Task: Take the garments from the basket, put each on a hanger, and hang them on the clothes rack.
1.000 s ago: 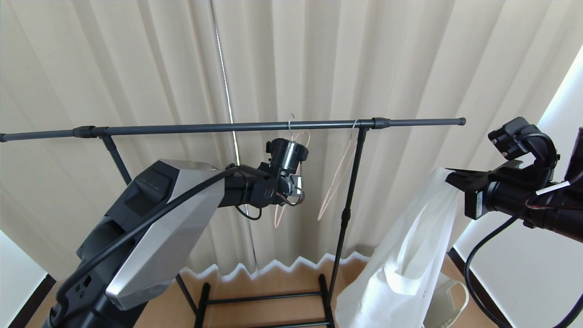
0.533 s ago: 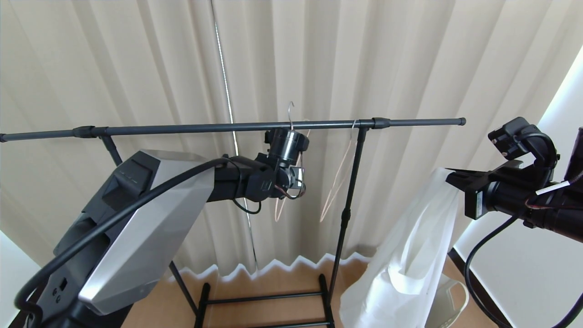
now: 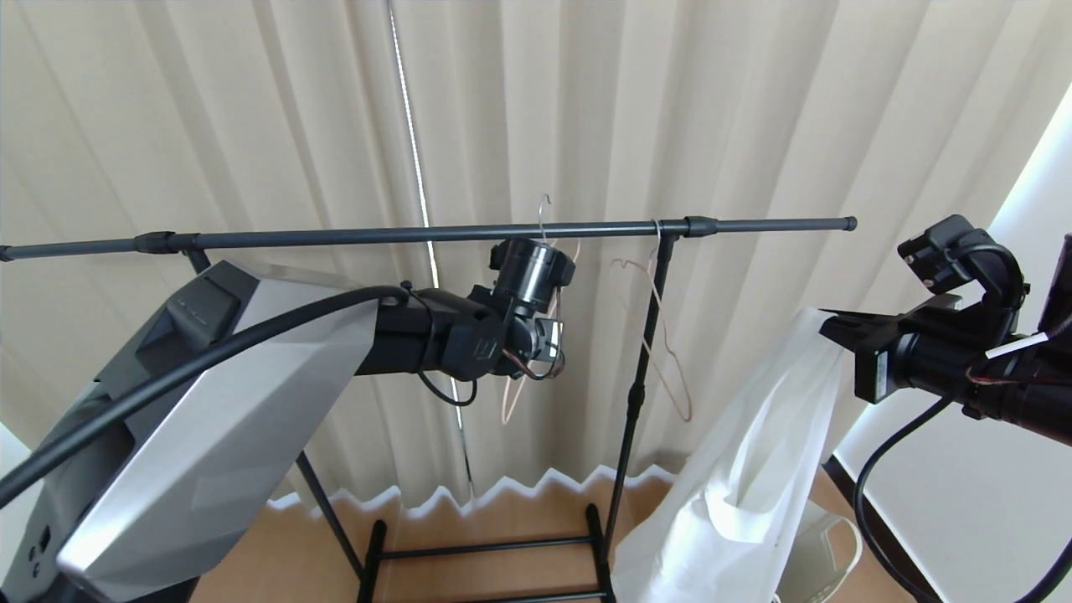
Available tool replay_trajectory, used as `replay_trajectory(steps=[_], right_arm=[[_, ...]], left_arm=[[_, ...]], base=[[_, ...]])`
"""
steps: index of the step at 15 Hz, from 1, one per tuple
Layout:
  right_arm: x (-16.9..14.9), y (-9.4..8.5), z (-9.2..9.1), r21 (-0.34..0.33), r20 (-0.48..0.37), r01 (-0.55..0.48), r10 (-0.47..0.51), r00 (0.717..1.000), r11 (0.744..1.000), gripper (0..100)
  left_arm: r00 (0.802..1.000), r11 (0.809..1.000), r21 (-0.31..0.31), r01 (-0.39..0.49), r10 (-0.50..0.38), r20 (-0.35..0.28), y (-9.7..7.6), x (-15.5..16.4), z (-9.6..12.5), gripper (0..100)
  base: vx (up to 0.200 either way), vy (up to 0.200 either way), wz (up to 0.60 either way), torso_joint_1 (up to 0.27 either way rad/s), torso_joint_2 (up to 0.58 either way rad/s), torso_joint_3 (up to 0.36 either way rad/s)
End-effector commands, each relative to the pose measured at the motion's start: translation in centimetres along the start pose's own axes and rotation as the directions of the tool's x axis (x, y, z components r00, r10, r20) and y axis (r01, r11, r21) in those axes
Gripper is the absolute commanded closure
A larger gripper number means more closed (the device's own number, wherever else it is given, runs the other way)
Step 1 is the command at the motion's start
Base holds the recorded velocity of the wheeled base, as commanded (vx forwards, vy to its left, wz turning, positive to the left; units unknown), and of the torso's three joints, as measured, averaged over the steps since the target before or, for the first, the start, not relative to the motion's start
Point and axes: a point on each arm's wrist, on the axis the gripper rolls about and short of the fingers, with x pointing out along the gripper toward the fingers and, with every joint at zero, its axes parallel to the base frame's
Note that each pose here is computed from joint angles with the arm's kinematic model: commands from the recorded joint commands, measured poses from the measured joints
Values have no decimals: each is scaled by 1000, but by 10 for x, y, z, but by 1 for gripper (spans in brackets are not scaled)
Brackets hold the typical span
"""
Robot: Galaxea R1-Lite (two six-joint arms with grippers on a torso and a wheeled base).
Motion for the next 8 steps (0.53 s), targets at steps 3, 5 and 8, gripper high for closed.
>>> replay_trajectory(steps=[3, 5, 8], right_arm=[[0, 0, 1, -1, 4, 0, 0, 1000, 1000, 100], [0, 0, 1, -1, 4, -2, 2, 1000, 1000, 100], [1, 9, 3, -11, 8, -12, 12, 1000, 1000, 100]], left_arm=[[1000, 1000, 21, 2, -2, -16, 9, -26, -1, 100], [1000, 1000, 26, 3, -2, -28, 16, -40, -5, 100], [1000, 1000, 21, 23, -23, 2, 22, -62, -12, 100]], base=[[0, 0, 0, 0, 0, 0], [0, 0, 0, 0, 0, 0], [0, 0, 0, 0, 0, 0]])
